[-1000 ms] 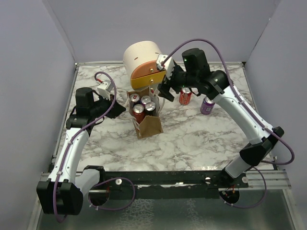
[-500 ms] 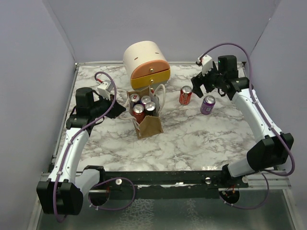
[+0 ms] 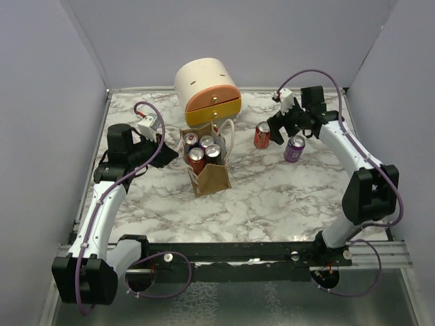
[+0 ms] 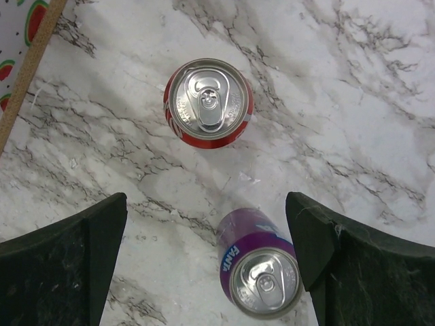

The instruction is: Place the beverage into the canvas bag

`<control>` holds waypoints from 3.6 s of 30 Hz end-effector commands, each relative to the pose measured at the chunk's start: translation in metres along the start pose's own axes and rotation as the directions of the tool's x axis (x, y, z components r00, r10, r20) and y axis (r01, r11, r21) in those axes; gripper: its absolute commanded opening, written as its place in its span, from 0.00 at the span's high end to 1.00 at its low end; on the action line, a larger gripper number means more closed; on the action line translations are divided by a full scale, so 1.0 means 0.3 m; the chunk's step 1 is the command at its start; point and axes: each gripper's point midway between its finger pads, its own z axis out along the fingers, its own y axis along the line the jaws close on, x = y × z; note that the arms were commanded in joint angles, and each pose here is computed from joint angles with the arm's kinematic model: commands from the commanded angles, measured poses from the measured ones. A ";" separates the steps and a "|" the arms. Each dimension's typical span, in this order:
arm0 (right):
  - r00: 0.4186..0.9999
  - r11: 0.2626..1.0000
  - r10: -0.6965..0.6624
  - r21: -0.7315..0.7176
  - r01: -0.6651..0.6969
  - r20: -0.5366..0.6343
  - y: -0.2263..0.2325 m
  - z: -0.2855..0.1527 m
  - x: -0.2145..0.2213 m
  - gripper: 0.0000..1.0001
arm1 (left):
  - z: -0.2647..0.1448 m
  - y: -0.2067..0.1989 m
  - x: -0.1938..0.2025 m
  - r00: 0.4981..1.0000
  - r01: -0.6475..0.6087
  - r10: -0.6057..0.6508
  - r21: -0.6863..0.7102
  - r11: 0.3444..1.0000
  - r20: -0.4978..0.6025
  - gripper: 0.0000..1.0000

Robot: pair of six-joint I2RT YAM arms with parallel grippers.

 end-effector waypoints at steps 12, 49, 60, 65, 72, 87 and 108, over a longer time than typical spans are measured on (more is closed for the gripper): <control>1.000 0.997 -0.005 -0.082 0.003 -0.030 -0.033 0.276 -0.029 0.00 | -0.007 -0.033 -0.027 0.999 -0.027 0.026 0.030 0.999 0.025 1.00; 0.994 0.985 -0.064 -0.154 0.078 0.094 0.160 0.065 -0.229 0.83 | -0.010 -0.043 -0.025 0.999 -0.035 0.034 0.038 0.999 0.025 1.00; 0.980 0.982 -0.120 -0.125 0.141 0.161 0.239 -0.069 -0.291 0.90 | 0.010 -0.017 -0.018 0.999 -0.029 0.030 0.021 0.999 -0.012 1.00; 0.966 0.976 -0.147 -0.126 0.176 0.211 0.299 -0.154 -0.354 0.94 | 0.013 -0.019 -0.022 0.999 -0.032 0.033 0.025 0.999 -0.007 1.00; 0.922 0.947 -0.222 -0.153 0.281 0.316 0.422 -0.259 -0.478 0.98 | 0.022 -0.015 -0.030 1.000 -0.028 0.028 0.028 0.999 -0.005 1.00; 0.776 0.854 -0.324 -0.185 0.486 0.541 0.706 -0.381 -0.736 0.99 | 0.036 -0.019 -0.024 1.000 -0.014 0.015 0.051 0.999 -0.011 1.00; 0.811 0.745 -0.314 -0.402 0.532 0.493 0.918 -0.129 -0.683 0.99 | 0.029 -0.024 -0.032 1.000 -0.026 0.026 0.050 0.998 0.004 1.00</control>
